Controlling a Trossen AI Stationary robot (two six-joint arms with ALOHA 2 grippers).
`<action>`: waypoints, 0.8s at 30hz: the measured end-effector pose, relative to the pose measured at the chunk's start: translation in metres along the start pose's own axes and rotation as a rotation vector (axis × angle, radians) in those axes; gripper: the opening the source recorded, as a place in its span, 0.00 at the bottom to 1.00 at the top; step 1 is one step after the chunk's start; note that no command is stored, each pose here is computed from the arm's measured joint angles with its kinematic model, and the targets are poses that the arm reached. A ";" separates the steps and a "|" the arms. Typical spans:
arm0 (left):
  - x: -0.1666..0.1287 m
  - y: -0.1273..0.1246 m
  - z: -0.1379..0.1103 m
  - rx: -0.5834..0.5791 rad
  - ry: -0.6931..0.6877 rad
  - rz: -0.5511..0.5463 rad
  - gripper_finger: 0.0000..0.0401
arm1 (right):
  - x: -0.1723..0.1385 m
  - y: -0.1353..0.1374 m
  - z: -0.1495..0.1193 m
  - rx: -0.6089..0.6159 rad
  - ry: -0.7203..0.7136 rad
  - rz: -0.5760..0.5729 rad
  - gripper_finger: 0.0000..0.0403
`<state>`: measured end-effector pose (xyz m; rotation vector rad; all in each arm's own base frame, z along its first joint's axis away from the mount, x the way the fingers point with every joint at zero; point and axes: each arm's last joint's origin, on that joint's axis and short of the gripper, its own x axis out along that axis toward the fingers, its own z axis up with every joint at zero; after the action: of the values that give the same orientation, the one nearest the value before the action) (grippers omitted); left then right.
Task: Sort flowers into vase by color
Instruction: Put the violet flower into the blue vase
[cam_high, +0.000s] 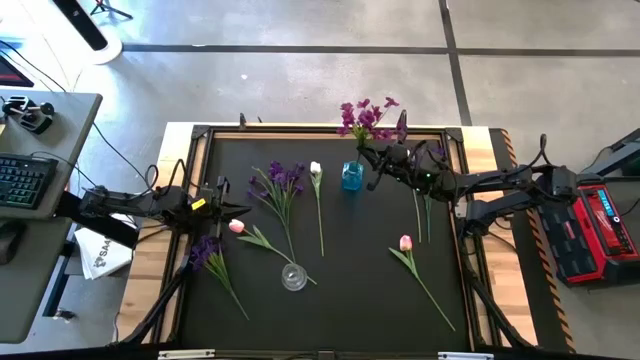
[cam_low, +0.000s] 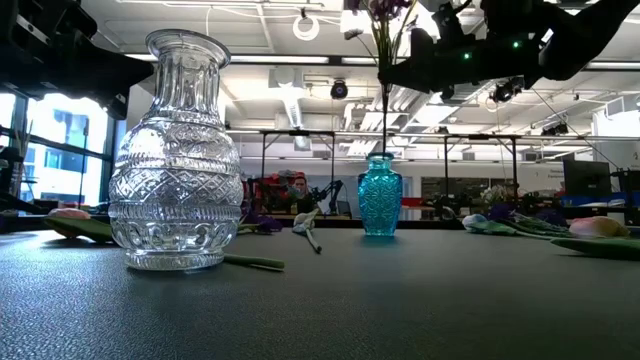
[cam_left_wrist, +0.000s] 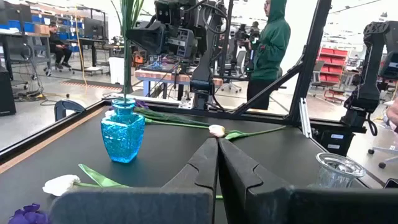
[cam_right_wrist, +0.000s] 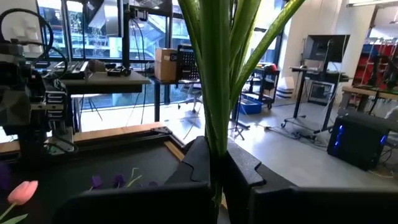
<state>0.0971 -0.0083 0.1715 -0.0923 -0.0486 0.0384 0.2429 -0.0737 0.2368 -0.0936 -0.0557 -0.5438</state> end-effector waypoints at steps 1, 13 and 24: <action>0.000 0.000 0.000 0.000 -0.001 0.000 0.00 | 0.001 0.000 -0.002 0.008 0.008 0.001 0.00; 0.000 0.000 0.000 0.007 0.000 0.000 0.00 | 0.016 0.007 -0.031 0.043 0.106 -0.002 0.00; 0.000 0.000 -0.001 0.010 0.006 0.001 0.00 | 0.015 0.007 -0.037 0.026 0.156 -0.010 0.29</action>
<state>0.0971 -0.0083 0.1709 -0.0829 -0.0421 0.0392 0.2609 -0.0793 0.2010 -0.0254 0.0886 -0.5584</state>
